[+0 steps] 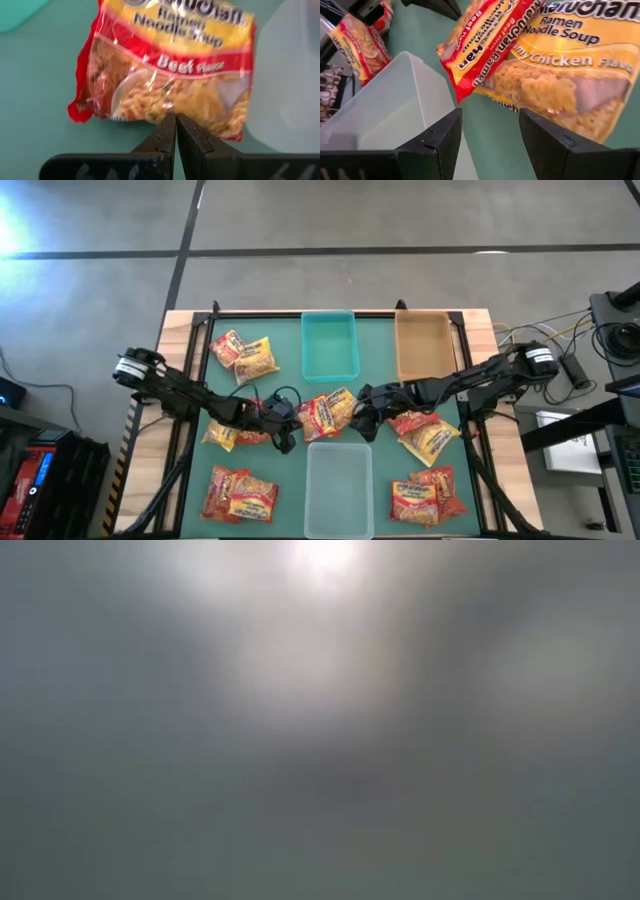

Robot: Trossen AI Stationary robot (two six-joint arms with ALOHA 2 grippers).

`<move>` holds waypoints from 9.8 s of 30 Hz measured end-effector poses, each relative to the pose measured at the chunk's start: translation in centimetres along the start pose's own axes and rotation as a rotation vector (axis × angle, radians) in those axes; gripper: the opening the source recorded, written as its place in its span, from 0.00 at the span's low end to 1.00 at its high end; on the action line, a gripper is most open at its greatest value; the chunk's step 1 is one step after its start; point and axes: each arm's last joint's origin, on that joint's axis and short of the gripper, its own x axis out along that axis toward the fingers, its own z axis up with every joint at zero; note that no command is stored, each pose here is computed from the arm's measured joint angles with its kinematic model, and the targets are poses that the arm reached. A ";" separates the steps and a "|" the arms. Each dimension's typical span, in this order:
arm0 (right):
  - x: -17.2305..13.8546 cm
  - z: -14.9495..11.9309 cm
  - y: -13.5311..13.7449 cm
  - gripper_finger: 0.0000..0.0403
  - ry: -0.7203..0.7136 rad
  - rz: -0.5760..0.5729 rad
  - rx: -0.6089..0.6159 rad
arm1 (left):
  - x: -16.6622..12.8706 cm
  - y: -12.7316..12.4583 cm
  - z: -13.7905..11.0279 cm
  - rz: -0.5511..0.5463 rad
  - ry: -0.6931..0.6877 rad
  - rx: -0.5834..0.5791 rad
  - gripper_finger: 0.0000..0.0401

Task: Sort Maruchan noodles
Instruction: Put the center red noodle pack into the transparent green bin

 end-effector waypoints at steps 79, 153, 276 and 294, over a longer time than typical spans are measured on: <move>3.2 2.4 -1.8 0.46 -0.042 -0.139 -0.067 | 5.7 -2.0 1.1 0.251 -0.222 -0.043 0.00; 3.2 3.5 -1.0 0.63 0.074 -0.060 0.000 | 6.7 -1.5 -0.2 0.275 -0.207 -0.088 0.00; 3.2 5.5 1.1 0.14 0.070 0.038 -0.263 | -1.1 -5.1 2.4 0.165 -0.193 0.063 0.00; 3.2 5.7 1.2 0.15 0.057 0.044 -0.267 | 3.1 -3.0 0.5 0.208 -0.063 -0.018 0.00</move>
